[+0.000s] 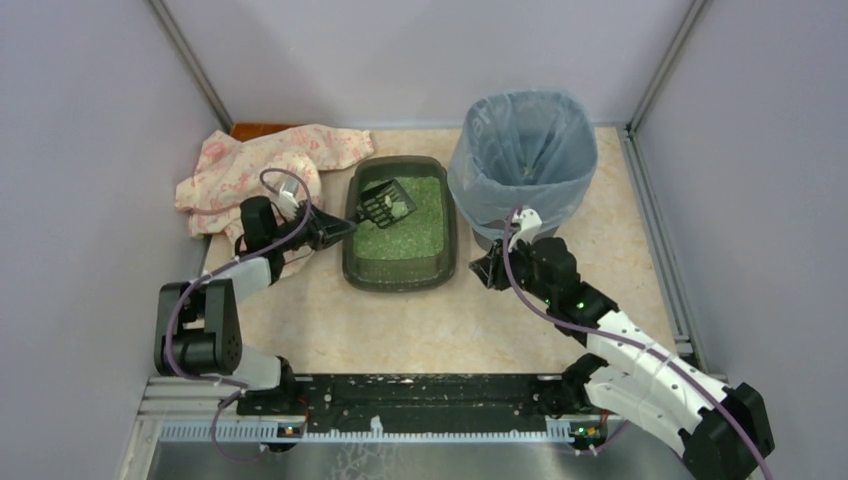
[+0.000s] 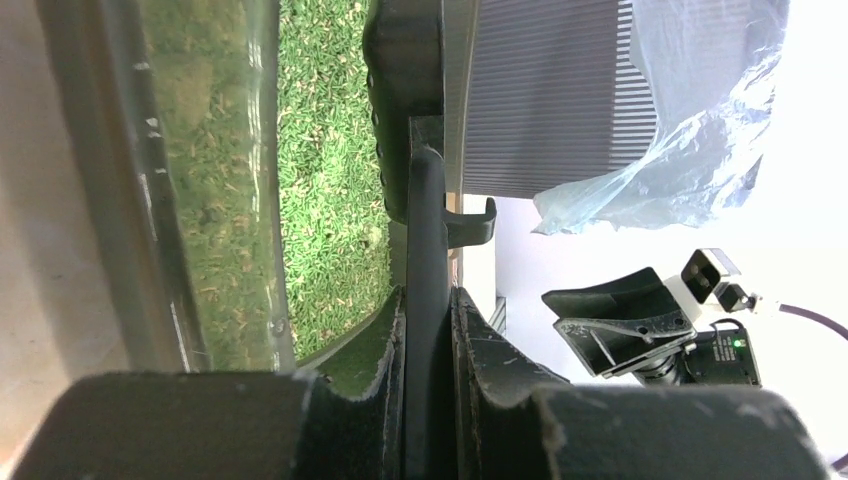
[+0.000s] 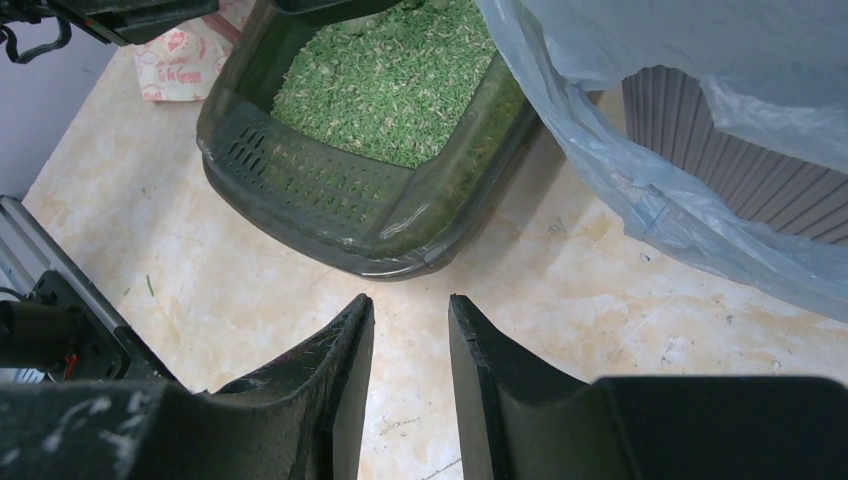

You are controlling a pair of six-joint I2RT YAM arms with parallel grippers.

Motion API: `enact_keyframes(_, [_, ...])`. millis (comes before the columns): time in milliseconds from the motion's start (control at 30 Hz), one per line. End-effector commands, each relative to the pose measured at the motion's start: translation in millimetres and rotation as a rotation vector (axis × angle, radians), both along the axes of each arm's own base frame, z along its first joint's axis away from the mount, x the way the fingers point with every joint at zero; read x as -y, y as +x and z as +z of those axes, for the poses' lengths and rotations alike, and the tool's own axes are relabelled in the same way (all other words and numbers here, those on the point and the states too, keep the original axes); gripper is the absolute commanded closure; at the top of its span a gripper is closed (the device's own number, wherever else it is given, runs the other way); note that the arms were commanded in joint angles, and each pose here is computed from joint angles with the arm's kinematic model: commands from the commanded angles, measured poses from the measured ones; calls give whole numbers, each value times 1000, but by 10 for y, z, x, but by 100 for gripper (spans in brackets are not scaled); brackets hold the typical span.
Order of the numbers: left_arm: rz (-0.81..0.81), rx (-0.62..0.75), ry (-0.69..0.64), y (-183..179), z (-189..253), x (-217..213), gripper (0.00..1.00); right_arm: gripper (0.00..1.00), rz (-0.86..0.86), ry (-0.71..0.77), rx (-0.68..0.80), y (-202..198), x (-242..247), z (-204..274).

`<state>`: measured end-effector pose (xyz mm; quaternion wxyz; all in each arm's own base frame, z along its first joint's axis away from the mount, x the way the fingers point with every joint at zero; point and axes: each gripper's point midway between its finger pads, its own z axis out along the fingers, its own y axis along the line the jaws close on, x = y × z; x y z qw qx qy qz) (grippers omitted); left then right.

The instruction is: Clean the litter box

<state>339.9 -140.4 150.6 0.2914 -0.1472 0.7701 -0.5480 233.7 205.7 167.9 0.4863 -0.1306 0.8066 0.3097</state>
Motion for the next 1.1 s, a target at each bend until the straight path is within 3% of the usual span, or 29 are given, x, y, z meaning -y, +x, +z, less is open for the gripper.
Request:
enact_keyframes(0, [51, 67, 15, -24, 63, -52, 100, 66, 12, 50, 39, 52, -75, 123])
enact_keyframes(100, [-95, 27, -2, -151, 16, 206, 100, 66, 17, 59, 37, 41, -84, 114])
enact_keyframes(200, [11, 21, 26, -143, -136, 63, 100, 66, 13, 49, 30, 47, -78, 87])
enact_keyframes(367, [-68, 36, -61, -220, 14, 190, 100, 66, 15, 54, 30, 38, -80, 77])
enact_keyframes(867, [96, 51, -98, 635, 978, 39, 100, 66, -11, 47, 38, -6, 10, 103])
enact_keyframes(1067, [105, 85, -125, 837, 1446, 240, 100, 66, -17, 47, 42, -8, 25, 114])
